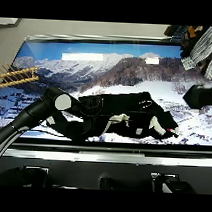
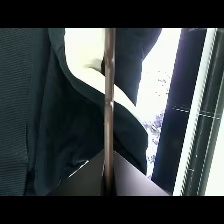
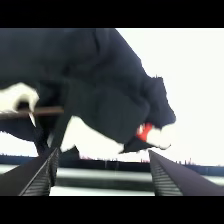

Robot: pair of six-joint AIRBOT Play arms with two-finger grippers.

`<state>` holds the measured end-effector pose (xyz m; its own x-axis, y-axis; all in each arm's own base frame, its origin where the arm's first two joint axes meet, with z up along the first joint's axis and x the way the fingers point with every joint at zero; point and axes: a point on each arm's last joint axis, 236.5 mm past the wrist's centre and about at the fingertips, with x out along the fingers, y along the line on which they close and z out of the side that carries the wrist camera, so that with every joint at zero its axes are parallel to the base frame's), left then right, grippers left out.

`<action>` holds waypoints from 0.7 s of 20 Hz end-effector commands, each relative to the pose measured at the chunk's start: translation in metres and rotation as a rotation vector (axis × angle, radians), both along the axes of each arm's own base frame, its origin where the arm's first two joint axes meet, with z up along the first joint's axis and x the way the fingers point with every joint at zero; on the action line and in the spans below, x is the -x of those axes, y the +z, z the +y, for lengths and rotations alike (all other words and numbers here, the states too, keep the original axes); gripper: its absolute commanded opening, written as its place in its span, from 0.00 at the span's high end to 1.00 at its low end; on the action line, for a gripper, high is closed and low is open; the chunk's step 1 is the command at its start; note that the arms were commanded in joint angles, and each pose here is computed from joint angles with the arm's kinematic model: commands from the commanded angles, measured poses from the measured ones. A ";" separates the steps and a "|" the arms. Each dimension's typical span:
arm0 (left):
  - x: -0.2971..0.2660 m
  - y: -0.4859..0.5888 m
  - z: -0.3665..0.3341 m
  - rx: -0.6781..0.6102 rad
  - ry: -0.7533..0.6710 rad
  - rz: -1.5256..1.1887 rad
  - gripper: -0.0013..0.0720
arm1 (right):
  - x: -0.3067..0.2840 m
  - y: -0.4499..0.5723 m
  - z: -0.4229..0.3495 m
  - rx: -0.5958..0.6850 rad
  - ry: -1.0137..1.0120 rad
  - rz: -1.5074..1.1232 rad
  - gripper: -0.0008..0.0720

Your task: Fold the clothes and pants, and hang the long-sleeved shirts on hangers.

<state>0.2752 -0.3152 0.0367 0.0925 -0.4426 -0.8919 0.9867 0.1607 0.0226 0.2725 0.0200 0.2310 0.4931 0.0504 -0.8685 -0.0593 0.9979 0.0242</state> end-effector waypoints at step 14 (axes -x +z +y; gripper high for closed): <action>0.000 0.000 0.000 0.001 0.000 0.000 0.95 | -0.047 -0.180 0.030 0.107 0.714 0.219 0.14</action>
<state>0.2754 -0.3155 0.0368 0.0933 -0.4439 -0.8912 0.9866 0.1612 0.0230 0.3105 0.0260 0.0699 0.2368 0.1025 -0.9661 -0.5731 0.8177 -0.0537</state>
